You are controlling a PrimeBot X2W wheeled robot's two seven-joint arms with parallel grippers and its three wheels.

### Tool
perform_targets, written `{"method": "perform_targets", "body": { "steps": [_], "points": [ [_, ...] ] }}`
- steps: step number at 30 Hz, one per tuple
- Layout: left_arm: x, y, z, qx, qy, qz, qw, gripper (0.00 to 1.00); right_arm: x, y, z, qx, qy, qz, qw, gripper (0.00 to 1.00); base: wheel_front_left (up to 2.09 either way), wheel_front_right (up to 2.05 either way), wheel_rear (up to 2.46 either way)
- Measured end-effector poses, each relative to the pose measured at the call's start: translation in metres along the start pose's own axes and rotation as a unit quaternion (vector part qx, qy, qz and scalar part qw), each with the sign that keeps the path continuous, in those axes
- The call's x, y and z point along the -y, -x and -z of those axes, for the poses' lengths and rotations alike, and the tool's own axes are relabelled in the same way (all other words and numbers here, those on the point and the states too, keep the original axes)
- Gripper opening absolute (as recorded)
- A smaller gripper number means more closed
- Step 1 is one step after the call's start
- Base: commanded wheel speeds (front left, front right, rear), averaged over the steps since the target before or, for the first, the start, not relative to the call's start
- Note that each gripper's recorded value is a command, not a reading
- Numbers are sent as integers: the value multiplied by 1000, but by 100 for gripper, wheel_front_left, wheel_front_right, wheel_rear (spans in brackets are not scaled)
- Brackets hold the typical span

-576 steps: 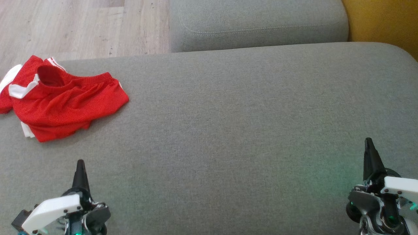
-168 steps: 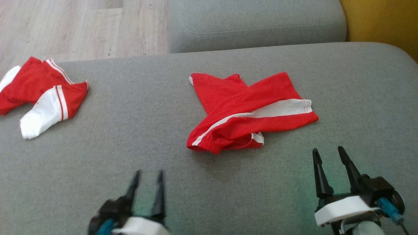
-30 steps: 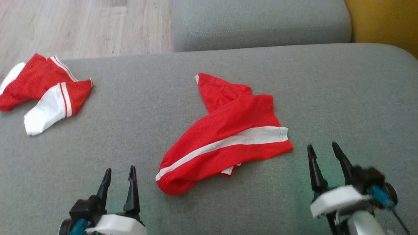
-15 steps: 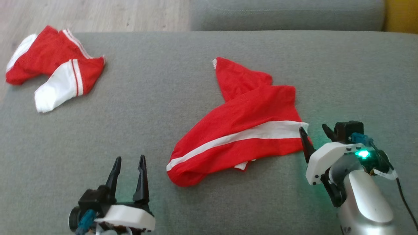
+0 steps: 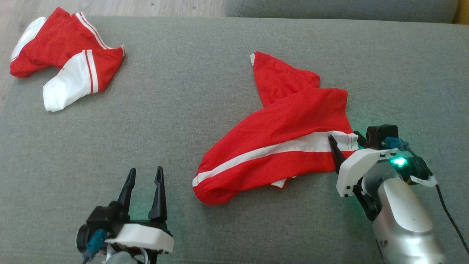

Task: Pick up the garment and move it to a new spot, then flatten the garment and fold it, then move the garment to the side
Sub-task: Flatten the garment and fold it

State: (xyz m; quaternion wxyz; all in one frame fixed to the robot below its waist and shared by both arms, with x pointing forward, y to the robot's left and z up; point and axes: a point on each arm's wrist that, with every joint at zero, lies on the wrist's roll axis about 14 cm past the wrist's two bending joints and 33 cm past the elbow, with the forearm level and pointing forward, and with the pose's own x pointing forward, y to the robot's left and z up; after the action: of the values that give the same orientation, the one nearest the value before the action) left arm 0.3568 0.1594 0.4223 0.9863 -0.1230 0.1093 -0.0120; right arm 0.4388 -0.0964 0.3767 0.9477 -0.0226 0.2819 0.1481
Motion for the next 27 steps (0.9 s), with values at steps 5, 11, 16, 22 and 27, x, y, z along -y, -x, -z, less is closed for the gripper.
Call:
{"method": "perform_targets", "body": {
  "steps": [5, 11, 16, 22, 27],
  "points": [
    [-2, -1, 1, -2, -1, -2, 1000, 100, -4, -1, 2, -2, -2, -7, 1000, 100, 0, 0, 0],
    [2, -2, 3, -3, -3, 4, 1000, 100, -7, 0, -1, 7, 0, -12, 1000, 100, 0, 0, 0],
    [4, -2, 3, -2, 2, 5, 1000, 100, -10, 2, -14, 31, 5, -16, 999, 100, 0, 0, 0],
    [2, -3, 2, -1, 1, 2, 1000, 100, -17, 10, 0, 18, -4, -25, 1000, 100, 0, 0, 0],
    [2, -4, 3, -2, 2, 3, 1000, 100, -13, 12, 5, 9, -10, -19, 1000, 96, 0, 0, 0]
  ]
}}
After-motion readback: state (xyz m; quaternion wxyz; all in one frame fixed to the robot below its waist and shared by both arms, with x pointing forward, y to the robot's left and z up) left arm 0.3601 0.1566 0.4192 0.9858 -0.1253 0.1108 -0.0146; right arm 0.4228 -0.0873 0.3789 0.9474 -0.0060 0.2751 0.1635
